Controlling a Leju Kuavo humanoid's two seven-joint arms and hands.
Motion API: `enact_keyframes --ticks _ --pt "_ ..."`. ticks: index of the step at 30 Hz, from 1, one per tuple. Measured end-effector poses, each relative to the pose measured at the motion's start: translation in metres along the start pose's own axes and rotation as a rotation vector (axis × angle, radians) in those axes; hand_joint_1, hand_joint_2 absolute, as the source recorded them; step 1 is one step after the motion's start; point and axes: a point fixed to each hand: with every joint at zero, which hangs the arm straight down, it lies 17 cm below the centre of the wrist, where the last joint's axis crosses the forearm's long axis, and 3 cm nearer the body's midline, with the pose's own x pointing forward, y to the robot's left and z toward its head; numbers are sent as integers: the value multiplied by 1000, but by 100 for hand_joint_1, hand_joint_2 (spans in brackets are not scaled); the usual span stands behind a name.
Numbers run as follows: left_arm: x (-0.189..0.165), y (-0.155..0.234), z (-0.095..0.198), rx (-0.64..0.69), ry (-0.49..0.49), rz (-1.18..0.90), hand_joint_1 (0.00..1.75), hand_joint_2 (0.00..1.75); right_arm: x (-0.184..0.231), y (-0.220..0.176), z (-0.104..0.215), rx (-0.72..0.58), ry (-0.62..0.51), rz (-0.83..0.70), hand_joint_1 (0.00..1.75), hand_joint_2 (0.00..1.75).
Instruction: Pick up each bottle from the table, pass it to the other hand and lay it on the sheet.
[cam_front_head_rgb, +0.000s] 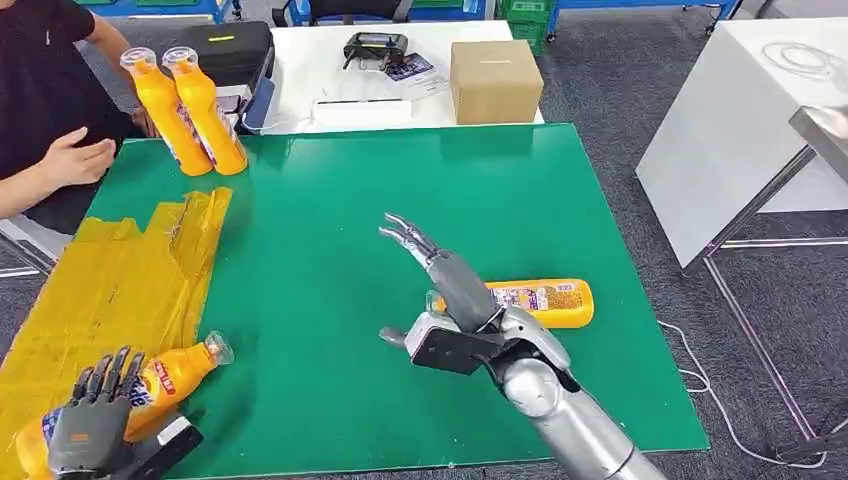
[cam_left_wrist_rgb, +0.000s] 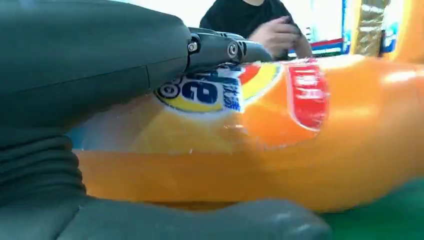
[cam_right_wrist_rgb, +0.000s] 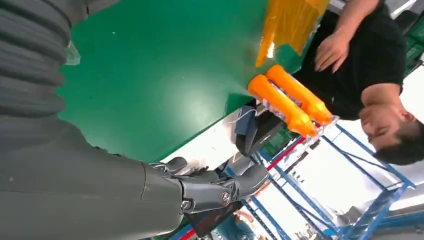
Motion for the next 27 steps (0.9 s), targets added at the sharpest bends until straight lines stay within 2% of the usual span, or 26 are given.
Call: enact_keyframes --ticks 6,10,16,24,27 --pt "12 17 -2 86 -11 75 0 0 -3 3 3 2 9 3 0 175" --pt "16 64 -2 313 25 280 0 0 -6 6 7 -4 20 14 0 175" --pt "11 121 0 538 58 564 0 0 -12 9 14 -12 41 24 0 175" --pt "15 171 9 705 -1 924 0 0 -35 5 32 -26 102 113 0 175" --pt "23 188 12 747 -53 1040 0 0 -62 -5 38 -19 194 212 0 175"
